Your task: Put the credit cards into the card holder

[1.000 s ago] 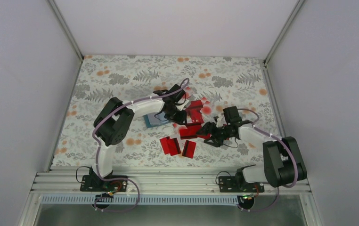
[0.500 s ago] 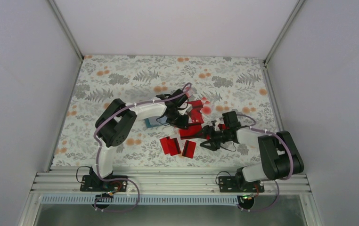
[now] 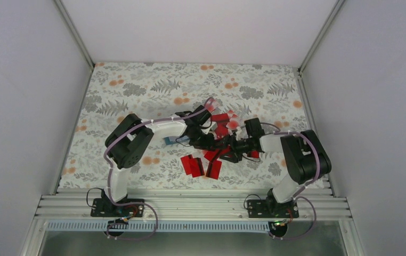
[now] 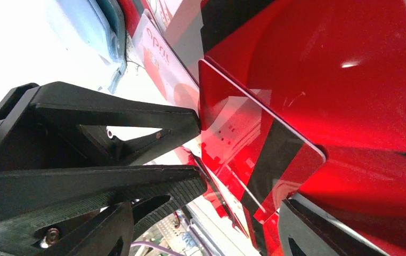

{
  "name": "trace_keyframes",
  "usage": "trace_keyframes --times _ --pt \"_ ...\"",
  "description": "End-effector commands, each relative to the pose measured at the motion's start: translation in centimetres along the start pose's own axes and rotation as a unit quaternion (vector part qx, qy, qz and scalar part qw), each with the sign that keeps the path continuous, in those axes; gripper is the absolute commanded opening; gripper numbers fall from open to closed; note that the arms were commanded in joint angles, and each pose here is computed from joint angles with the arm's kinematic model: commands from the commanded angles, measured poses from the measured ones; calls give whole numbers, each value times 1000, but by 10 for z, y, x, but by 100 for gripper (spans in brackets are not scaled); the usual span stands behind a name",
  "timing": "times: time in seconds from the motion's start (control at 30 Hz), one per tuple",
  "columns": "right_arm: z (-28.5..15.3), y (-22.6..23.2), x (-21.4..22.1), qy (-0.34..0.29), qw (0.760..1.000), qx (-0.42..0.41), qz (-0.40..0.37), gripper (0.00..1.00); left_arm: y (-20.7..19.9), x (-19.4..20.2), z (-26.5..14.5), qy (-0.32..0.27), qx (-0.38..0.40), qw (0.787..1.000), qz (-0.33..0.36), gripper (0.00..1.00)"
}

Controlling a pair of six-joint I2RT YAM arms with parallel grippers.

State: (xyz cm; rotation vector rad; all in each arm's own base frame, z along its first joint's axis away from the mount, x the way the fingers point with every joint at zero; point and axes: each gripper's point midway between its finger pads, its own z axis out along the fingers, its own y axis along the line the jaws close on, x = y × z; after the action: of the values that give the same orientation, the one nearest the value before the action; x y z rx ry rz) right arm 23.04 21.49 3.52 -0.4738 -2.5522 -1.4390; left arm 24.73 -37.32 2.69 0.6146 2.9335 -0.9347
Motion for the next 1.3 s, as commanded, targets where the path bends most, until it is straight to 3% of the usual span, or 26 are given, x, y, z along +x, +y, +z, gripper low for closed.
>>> trace_keyframes --times 0.0,0.37,0.97,1.03,1.17,1.27 --pt "10 -19 -33 -52 997 57 -13 69 3 25 17 54 1 998 -15 34" --pt "6 3 -41 -52 995 53 -71 69 -14 22 5 27 69 997 -18 34" --pt "16 -39 -42 -42 992 108 -42 68 -53 0 -63 -48 200 978 45 35" --pt "15 -42 -42 -45 991 115 -43 68 -49 -2 -68 -54 178 981 47 35" --pt "14 -44 -41 -46 991 118 -46 68 -2 4 -67 -43 31 998 19 39" --pt "14 -46 -40 -45 990 122 -50 67 17 20 -61 -26 -2 1000 5 43"
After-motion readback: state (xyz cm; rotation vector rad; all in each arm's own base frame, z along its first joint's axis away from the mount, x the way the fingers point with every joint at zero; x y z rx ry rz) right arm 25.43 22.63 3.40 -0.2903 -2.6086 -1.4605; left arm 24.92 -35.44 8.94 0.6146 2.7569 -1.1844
